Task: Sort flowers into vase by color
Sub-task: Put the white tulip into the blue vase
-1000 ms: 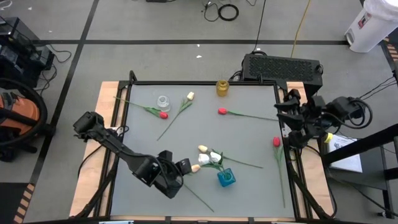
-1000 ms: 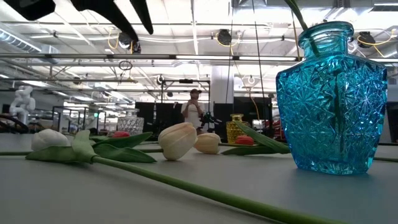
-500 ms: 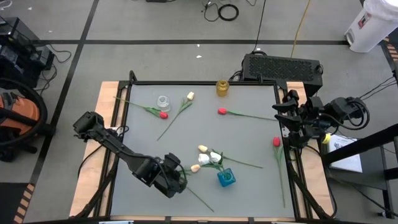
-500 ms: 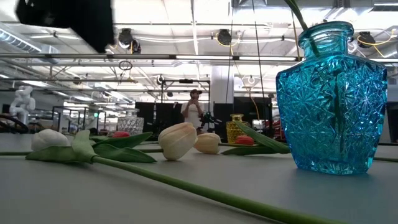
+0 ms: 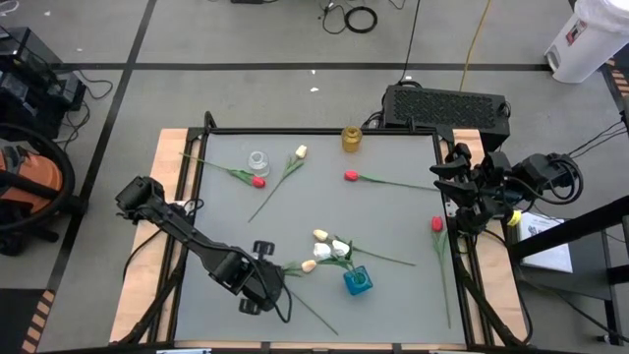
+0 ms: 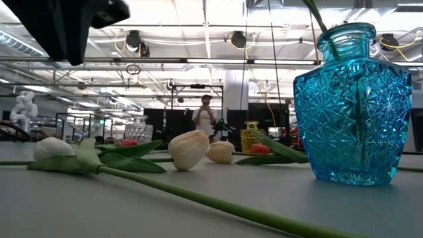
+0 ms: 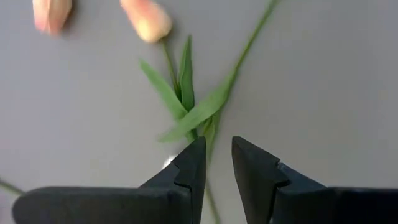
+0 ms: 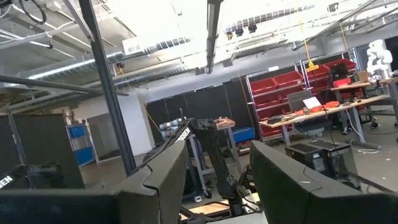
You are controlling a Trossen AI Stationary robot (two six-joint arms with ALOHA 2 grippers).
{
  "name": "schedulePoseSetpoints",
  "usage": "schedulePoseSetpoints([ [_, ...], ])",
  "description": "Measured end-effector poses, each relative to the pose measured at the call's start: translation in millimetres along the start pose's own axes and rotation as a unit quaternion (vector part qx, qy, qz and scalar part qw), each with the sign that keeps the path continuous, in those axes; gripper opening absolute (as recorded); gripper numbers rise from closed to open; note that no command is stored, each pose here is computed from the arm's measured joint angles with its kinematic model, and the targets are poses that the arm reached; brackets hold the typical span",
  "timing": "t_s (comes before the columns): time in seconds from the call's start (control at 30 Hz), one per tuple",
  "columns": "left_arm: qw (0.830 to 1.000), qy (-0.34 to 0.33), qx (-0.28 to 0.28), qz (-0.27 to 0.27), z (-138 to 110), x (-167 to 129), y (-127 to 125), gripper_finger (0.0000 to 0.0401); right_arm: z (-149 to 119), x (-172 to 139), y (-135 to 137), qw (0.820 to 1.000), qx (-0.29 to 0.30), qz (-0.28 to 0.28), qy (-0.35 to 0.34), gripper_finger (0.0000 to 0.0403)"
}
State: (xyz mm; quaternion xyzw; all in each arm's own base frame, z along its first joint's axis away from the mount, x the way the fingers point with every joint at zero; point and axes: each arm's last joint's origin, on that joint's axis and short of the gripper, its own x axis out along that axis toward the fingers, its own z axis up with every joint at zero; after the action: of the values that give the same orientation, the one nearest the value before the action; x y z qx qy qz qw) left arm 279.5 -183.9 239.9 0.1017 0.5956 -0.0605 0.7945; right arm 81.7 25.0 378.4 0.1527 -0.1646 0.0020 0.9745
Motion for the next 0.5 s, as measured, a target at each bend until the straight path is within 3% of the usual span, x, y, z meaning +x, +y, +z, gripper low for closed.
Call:
schedulePoseSetpoints([
  [0.1, 0.999, -0.011, 0.040, 0.000, 2.6, 0.3, 1.3, 0.0086, 0.0, 0.0, 0.0, 1.000, -0.001, 0.000, 0.000, 0.0169],
  [0.5, 0.997, -0.049, 0.063, -0.009, 10.1, 1.2, -1.4, 0.0086, 0.0, 0.0, 0.0, 1.000, -0.001, 0.000, 0.000, 0.0169],
])
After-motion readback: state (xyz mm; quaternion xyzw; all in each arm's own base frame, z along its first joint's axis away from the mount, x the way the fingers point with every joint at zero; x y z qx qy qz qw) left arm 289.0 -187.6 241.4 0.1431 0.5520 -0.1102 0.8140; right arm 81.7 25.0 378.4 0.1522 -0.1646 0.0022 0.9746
